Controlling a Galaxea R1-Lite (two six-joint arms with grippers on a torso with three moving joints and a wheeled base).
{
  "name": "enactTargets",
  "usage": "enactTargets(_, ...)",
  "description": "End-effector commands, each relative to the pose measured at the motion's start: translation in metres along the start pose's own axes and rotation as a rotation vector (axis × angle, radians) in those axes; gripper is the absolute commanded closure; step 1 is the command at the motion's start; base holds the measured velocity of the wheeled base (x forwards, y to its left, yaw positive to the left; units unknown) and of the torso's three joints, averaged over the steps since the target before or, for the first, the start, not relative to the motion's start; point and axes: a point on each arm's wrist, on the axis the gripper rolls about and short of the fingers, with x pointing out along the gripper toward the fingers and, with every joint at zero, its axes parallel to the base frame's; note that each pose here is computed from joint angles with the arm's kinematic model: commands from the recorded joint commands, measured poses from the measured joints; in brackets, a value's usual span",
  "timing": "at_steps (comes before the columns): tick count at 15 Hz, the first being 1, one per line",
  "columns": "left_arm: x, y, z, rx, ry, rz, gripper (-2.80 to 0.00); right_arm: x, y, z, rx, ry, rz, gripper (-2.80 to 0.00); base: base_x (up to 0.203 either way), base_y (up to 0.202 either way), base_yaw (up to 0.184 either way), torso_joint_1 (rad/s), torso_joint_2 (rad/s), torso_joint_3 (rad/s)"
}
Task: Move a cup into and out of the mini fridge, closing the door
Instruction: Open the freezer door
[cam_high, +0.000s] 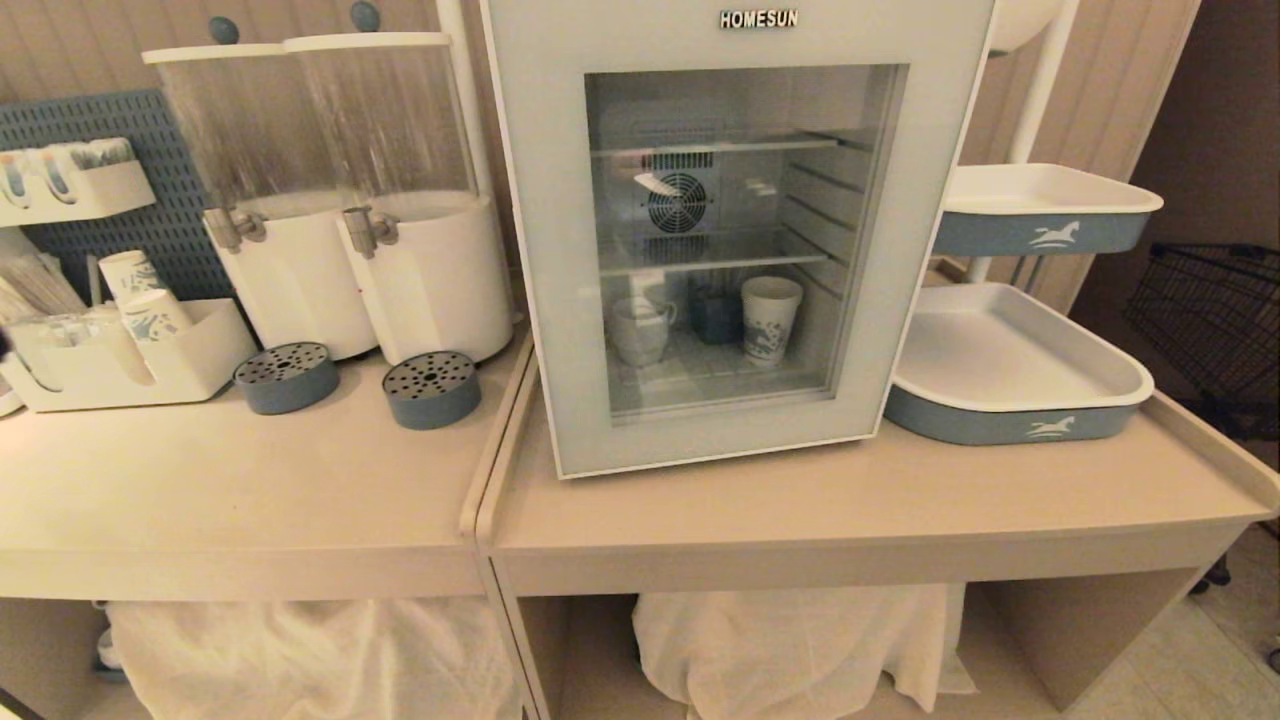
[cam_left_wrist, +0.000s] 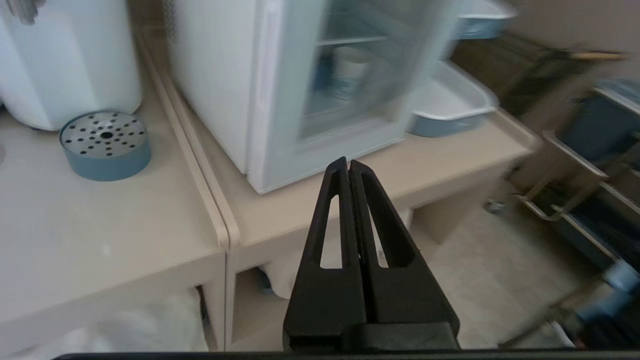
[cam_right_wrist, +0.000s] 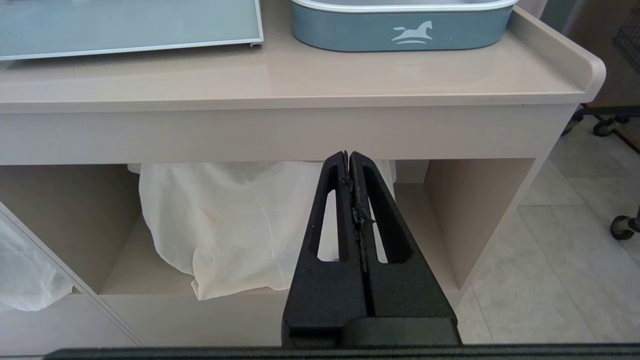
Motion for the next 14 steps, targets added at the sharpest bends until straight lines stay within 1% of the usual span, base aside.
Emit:
enactTargets(1,0.063,0.018,-0.004,-0.032,0.136,0.094,0.00,0.000,0.000,0.000,0.000,0.002,0.002,0.00,0.000,0.000,0.000,0.000,0.00,0.000)
enactTargets(2,0.073,0.032,-0.003,-0.057,0.150,0.092,0.00,0.000,0.000,0.000,0.000,0.002,0.002,0.00,0.000,0.000,0.000,0.000,0.00,0.000)
enactTargets(3,0.083,0.046,-0.005,-0.083,0.172,0.024,0.00,0.000,0.000,0.000,0.000,0.002,0.002,0.00,0.000,0.000,0.000,0.000,0.00,0.000)
enactTargets(4,0.091,0.064,-0.009,-0.091,0.176,-0.052,0.00,0.000,0.000,0.000,0.000,0.002,0.002,0.00,0.000,0.000,0.000,0.000,0.00,0.000)
enactTargets(5,0.098,0.084,-0.016,-0.081,0.172,-0.150,0.00,0.000,0.000,0.000,0.000,0.002,0.001,0.00,0.000,0.000,0.000,0.000,0.00,0.000)
enactTargets(6,0.106,0.103,-0.023,-0.025,0.137,-0.269,0.00,0.000,0.000,0.000,0.000,0.002,0.001,0.00,0.000,0.000,0.000,0.000,0.00,0.000)
enactTargets(7,0.113,0.123,-0.029,0.050,0.094,-0.381,0.00,0.000,0.000,0.000,0.000,0.002,0.001,0.00,0.000,0.000,0.000,0.000,0.00,0.000)
enactTargets(8,0.120,0.139,-0.037,0.090,0.082,-0.443,0.00,0.000,0.000,0.000,0.000,0.002,0.002,0.00,0.000,0.000,0.000,0.000,0.00,0.000)
enactTargets(9,0.126,0.149,-0.042,0.125,0.074,-0.468,0.00,0.000,0.000,0.000,0.000,0.002,0.001,0.00,0.000,0.000,0.000,0.000,0.00,0.000)
enactTargets(10,0.129,0.155,-0.045,0.163,0.066,-0.485,0.00,0.000,0.000,0.000,0.000,0.002,0.001,0.00,0.000,0.000,0.000,0.000,0.00,0.000)
enactTargets(11,0.141,0.159,-0.050,0.205,0.068,-0.519,-2.80,0.000,0.000,0.000,0.000,0.002,0.001,0.00,0.000,0.000,0.000,0.000,0.00,0.000)
enactTargets(12,0.152,0.156,-0.052,0.252,0.062,-0.571,-2.80,0.000,0.000,0.000,0.000,0.002,0.002,0.00,0.000,0.000,0.000,0.000,0.00,0.000)
enactTargets(13,0.158,0.152,-0.052,0.270,0.059,-0.602,-2.80,0.000,0.000,0.000,0.000,0.002,0.001,0.00,0.000,0.000,0.000,0.000,0.00,0.000)
enactTargets(14,0.163,0.148,-0.054,0.271,0.063,-0.625,-2.80,0.000,0.000,0.000,0.000,0.002,0.001,0.00,0.000,0.000,0.000,0.000,0.00,0.000)
